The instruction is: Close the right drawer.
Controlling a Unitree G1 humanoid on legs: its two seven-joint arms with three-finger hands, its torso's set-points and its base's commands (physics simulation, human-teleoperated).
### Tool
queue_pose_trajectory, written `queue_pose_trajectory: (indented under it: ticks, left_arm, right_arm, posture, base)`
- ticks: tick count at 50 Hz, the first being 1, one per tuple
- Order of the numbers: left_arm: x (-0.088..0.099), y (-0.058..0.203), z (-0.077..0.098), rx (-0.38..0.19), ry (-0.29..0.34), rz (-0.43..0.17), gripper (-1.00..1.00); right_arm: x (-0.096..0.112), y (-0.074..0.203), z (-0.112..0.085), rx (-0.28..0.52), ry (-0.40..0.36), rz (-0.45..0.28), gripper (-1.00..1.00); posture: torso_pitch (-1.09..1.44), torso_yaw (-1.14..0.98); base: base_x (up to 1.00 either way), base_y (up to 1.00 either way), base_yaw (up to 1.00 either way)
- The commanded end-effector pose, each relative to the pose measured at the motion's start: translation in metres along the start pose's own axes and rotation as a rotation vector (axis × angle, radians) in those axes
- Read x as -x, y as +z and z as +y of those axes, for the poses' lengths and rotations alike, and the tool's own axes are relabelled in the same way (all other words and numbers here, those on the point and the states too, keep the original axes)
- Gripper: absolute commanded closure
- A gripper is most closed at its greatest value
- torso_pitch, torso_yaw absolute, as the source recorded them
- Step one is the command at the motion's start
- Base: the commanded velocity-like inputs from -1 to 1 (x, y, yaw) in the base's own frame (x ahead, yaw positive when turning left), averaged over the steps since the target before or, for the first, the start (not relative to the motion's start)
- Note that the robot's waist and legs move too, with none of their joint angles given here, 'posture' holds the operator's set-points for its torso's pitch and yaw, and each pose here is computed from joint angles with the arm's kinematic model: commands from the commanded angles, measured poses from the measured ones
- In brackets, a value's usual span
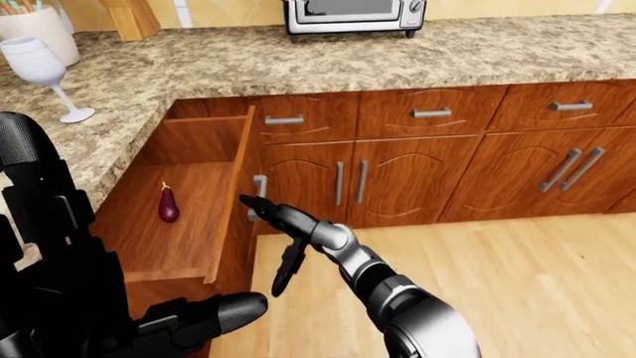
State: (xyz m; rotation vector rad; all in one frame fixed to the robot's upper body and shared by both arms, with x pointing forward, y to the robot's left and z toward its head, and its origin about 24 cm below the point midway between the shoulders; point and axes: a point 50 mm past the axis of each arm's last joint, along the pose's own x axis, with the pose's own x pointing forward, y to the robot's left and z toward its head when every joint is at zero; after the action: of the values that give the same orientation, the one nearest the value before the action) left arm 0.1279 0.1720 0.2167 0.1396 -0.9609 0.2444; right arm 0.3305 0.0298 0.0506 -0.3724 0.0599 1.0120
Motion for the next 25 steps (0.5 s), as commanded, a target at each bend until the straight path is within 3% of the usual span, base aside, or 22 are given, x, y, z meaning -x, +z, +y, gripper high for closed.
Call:
queue_pose_trajectory:
  ticks: [1, 6, 11, 13, 19, 20, 25]
  left_arm:
    - [-0.002, 0.009, 0.001, 0.003, 0.004, -0.054, -1.00]
    - [-0.001, 0.009, 0.000, 0.003, 0.002, -0.054, -1.00]
    - [-0.001, 0.008, -0.001, 0.003, -0.002, -0.052, -1.00]
    - [-0.001, 0.007, -0.001, 0.003, -0.003, -0.051, -1.00]
    - [0.000, 0.008, -0.001, 0.002, -0.004, -0.052, -1.00]
    - [0.000, 0.008, -0.001, 0.002, -0.004, -0.051, -1.00]
    - [0.000, 0.008, -0.001, 0.001, -0.005, -0.051, -1.00]
  right_arm:
    - [-0.004, 0.031, -0.012, 0.070, -0.008, -0.123, -1.00]
    - [0.011, 0.045, -0.049, 0.085, -0.129, -0.160, -1.00]
    - [0.041, 0.056, -0.088, 0.096, -0.279, -0.201, -1.00]
    - [0.054, 0.058, -0.095, 0.103, -0.320, -0.210, -1.00]
    - [0.106, 0.074, -0.102, 0.142, -0.487, -0.256, -1.00]
    - [0.126, 0.087, -0.101, 0.128, -0.549, -0.315, -1.00]
    - [0.172, 0.093, -0.079, 0.143, -0.666, -0.379, -1.00]
  posture:
    - [0.00, 0.00]
    - [0.00, 0.00]
    - [0.00, 0.00]
    - [0.00, 0.00]
    - [0.00, 0.00]
    - [0.00, 0.00]
    - [0.00, 0.00]
  base:
    - [0.00, 0.00, 0.00]
    - [0.00, 0.00, 0.00]
    - [0.00, 0.00, 0.00]
    - [0.00, 0.00, 0.00]
    - [0.00, 0.00, 0.00]
    - [0.00, 0.00, 0.00]
    - [0.00, 0.00, 0.00]
